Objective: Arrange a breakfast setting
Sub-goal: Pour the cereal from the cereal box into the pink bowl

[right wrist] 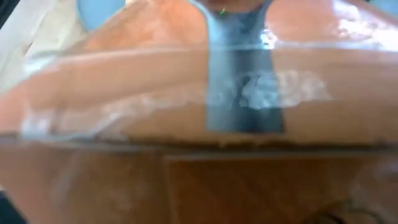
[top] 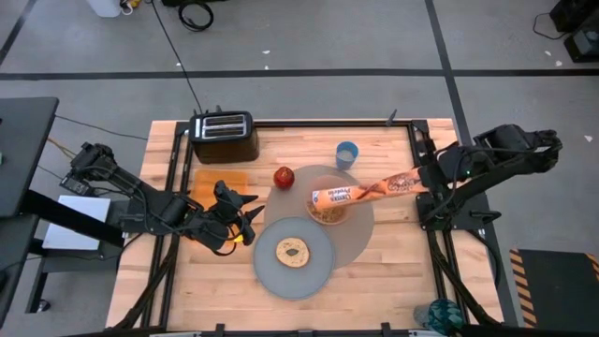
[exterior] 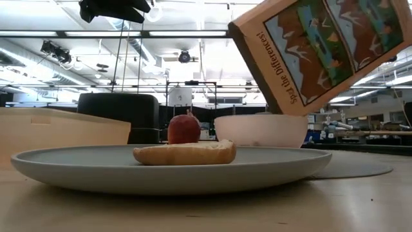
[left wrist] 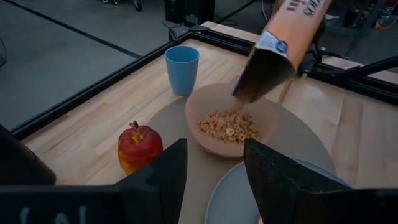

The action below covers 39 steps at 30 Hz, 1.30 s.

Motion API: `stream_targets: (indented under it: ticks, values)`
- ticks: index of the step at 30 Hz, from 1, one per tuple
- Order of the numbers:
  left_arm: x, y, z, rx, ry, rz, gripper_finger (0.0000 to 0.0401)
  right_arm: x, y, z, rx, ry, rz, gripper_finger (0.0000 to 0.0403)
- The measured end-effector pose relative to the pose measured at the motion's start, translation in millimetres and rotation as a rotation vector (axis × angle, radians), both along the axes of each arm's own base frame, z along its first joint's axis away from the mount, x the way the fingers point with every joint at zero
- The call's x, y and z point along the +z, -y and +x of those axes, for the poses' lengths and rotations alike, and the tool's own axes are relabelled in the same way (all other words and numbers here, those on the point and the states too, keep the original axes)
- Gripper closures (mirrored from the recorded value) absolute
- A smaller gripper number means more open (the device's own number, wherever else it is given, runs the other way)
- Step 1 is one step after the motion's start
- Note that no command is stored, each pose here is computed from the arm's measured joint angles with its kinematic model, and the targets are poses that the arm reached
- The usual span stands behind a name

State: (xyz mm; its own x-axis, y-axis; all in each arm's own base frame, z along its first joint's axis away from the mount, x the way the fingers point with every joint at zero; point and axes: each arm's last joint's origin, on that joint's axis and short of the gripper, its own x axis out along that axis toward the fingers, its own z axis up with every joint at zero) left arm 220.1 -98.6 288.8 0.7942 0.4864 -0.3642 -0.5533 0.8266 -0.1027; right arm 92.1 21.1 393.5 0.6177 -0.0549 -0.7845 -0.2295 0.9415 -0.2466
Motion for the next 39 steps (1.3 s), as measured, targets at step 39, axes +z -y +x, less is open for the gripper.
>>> stream_targets:
  ticks: [39]
  values:
    - [11.9, 5.8, 8.0, -0.102, 0.075, -0.002, 0.0235, -13.0, 19.3, -66.1, -0.041, 0.312, 0.188, 0.0212]
